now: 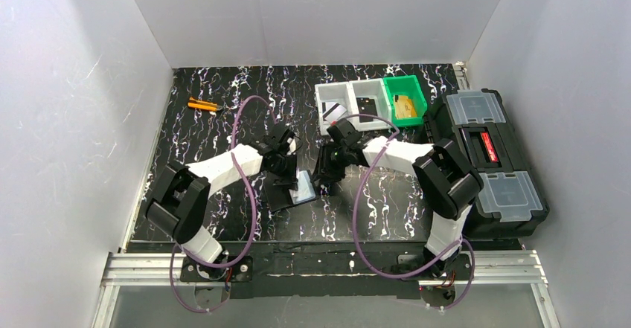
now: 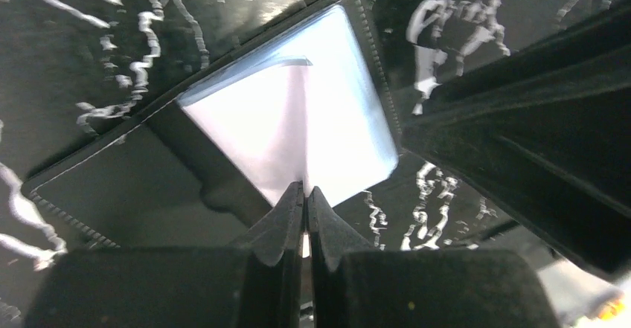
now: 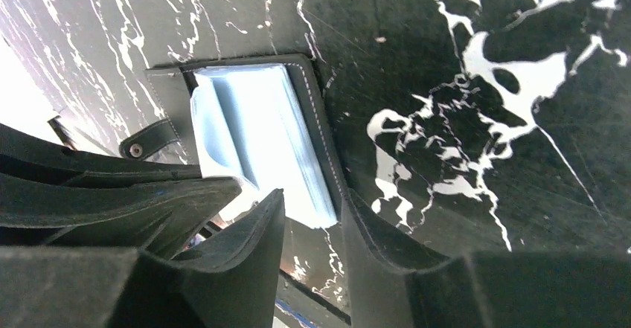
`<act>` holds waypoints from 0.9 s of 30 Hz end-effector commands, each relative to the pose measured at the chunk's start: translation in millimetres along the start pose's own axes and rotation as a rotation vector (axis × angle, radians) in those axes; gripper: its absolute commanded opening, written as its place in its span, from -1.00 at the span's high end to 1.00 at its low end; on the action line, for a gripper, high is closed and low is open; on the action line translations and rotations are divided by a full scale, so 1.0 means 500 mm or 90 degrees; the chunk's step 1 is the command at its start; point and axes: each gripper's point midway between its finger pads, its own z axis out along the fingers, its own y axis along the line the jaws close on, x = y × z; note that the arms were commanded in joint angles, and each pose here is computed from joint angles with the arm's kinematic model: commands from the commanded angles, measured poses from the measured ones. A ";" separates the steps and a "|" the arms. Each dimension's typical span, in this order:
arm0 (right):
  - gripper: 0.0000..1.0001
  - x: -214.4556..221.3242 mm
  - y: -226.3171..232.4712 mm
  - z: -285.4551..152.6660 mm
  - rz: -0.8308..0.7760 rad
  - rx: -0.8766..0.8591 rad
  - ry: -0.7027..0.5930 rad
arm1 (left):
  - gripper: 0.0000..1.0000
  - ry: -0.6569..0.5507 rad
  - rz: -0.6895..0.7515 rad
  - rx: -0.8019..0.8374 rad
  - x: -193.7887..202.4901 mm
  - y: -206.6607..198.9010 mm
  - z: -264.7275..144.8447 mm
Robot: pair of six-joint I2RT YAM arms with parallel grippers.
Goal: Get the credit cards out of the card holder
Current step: Remove the credit card from the card holder.
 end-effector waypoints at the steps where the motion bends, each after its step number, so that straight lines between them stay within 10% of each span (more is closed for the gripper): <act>1: 0.19 -0.007 -0.005 -0.052 0.011 -0.009 -0.079 | 1.00 -0.046 0.001 0.204 -0.018 -0.103 -0.023; 9: 0.19 -0.020 -0.040 -0.114 0.016 0.010 -0.157 | 1.00 -0.045 0.013 0.257 -0.025 -0.133 -0.022; 27: 0.49 0.025 -0.001 -0.011 0.004 -0.021 -0.023 | 1.00 -0.022 -0.042 0.091 0.024 -0.026 0.009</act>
